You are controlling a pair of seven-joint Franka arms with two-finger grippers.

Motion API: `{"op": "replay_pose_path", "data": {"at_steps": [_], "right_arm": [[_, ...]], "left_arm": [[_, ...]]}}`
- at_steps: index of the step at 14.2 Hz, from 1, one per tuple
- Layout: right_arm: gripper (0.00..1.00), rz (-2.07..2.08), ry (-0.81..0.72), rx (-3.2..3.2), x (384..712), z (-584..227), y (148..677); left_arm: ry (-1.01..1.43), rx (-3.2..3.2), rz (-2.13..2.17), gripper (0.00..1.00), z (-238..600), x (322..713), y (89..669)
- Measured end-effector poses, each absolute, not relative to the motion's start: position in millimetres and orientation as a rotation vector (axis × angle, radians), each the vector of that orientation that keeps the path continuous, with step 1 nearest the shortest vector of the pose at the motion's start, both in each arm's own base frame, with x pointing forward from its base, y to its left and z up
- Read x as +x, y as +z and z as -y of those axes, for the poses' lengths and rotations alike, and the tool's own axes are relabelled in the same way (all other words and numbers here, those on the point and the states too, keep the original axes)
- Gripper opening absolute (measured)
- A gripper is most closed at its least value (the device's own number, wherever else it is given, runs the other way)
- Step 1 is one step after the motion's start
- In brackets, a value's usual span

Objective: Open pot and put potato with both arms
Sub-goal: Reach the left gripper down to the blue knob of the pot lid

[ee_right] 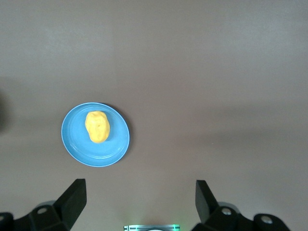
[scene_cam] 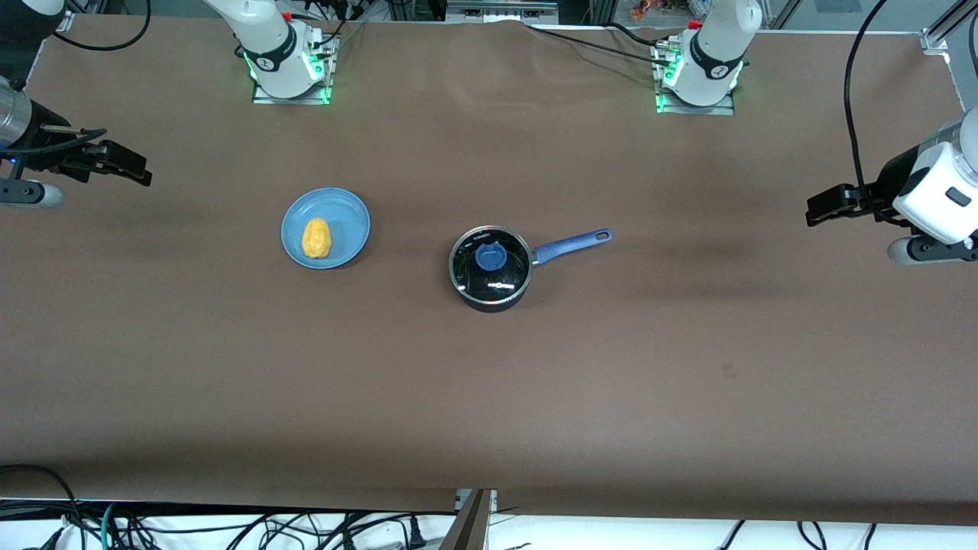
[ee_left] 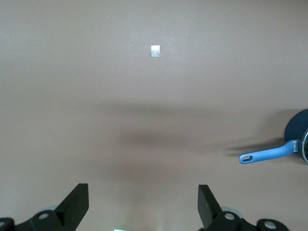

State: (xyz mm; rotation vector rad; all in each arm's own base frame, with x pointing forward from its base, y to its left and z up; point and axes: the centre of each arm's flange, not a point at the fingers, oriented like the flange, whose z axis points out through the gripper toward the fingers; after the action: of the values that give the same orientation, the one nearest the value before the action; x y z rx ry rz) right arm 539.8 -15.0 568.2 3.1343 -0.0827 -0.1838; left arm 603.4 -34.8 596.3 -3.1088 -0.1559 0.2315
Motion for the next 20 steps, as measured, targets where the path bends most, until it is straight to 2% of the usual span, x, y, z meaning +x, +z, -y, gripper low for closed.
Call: {"op": "replay_pose_path", "data": {"at_steps": [6, 9, 14, 20], "right_arm": [[1.00, 0.083, -0.185, 3.134, 540, 15, 568], [1.00, 0.081, -0.185, 3.134, 540, 15, 568], [1.00, 0.079, -0.191, 3.134, 539, 14, 568], [1.00, 0.083, -0.215, 3.142, 538, 13, 566]], "left_arm": [[0.237, -3.116, 0.135, 1.00, 42, 603, 595], [0.283, -3.178, 0.101, 1.00, 73, 601, 587], [0.259, -3.229, 0.391, 1.00, 210, 612, 536], [0.201, -3.206, 0.563, 1.00, 372, 592, 445]]}}
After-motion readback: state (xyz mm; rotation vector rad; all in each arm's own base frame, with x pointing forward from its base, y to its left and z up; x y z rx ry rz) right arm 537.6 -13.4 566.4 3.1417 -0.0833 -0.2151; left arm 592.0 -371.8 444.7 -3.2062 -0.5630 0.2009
